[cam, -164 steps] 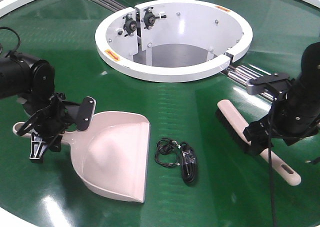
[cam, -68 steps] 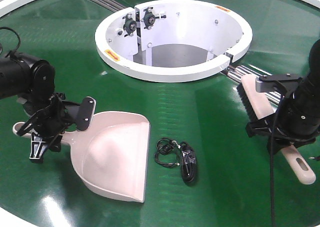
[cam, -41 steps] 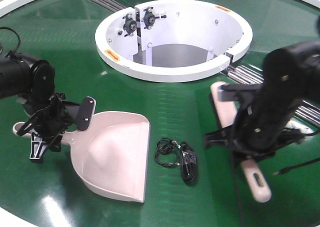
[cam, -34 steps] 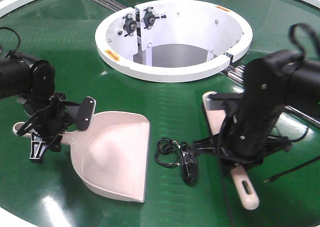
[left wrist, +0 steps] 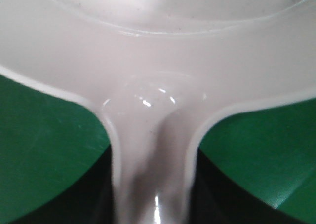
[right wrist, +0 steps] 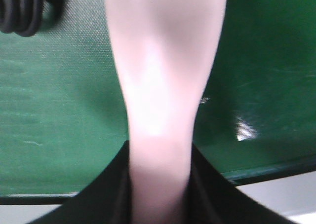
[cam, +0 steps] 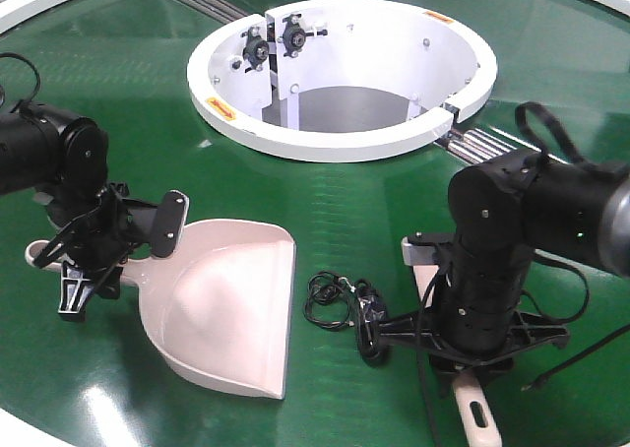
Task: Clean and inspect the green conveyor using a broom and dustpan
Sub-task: 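Bring the brush bristles behind the black cable with the right gripper, then sweep the black cable into the held dustpan with the right gripper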
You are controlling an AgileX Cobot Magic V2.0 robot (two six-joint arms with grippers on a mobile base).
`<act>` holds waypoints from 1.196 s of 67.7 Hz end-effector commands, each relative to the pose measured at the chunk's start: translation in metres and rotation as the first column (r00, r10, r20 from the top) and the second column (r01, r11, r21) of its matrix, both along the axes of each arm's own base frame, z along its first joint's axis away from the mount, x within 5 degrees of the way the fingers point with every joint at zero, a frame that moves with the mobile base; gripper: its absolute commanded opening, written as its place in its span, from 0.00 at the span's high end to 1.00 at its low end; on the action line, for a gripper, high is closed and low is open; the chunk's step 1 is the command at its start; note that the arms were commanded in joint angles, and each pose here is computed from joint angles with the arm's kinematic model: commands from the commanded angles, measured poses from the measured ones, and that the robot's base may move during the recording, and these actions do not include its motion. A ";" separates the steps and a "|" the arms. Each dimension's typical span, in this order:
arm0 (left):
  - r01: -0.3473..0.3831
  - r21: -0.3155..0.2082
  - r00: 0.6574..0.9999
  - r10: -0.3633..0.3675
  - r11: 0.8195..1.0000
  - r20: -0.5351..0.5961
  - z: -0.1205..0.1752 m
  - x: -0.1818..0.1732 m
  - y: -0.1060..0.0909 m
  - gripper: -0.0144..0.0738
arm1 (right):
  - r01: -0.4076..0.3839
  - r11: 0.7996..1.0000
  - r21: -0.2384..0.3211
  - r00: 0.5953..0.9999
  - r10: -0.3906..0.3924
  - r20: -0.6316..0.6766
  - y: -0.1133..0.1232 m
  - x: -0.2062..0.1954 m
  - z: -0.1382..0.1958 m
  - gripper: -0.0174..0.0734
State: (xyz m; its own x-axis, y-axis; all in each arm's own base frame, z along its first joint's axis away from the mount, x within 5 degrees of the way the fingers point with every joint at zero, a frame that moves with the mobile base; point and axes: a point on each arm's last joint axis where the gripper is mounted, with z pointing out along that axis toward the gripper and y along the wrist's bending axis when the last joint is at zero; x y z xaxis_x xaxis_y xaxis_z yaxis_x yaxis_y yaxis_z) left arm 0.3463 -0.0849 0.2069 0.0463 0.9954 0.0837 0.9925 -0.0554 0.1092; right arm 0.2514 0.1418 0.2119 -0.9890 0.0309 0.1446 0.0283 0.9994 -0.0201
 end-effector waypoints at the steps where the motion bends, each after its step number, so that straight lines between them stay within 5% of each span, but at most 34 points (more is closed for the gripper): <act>1: -0.002 -0.026 0.997 0.004 1.000 0.079 0.023 0.001 -0.003 0.85 | -0.006 1.000 0.013 0.999 0.006 -0.038 0.000 -0.004 0.011 0.81; 21: -0.002 -0.026 0.997 0.004 1.000 0.079 0.023 0.001 -0.003 0.85 | -0.080 0.994 0.077 0.982 0.092 -0.164 0.021 -0.002 -0.018 0.81; 50: -0.002 -0.026 0.997 0.004 1.000 0.079 0.023 0.001 -0.003 0.85 | -0.183 0.961 0.209 0.974 0.206 -0.094 0.080 0.027 -0.011 0.81; 63: -0.002 -0.026 0.997 0.004 1.000 0.079 0.023 0.001 -0.003 0.85 | -0.213 0.921 0.327 0.962 0.257 -0.097 0.112 0.040 -0.018 0.81; 81: -0.002 -0.025 0.997 0.004 1.000 0.077 0.023 0.000 -0.003 0.85 | -0.351 0.829 0.435 0.927 0.373 0.035 0.164 0.048 0.002 0.81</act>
State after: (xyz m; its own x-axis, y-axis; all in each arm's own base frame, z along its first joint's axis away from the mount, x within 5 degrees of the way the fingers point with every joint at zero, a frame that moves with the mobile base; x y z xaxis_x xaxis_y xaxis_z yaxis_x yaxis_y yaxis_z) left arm 0.3465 -0.0844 0.2069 0.0490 0.9948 0.0894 0.9921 -0.0588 0.1105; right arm 0.3059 0.2892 0.1683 -0.9288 -0.3195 0.1879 -0.2464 0.9109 0.3309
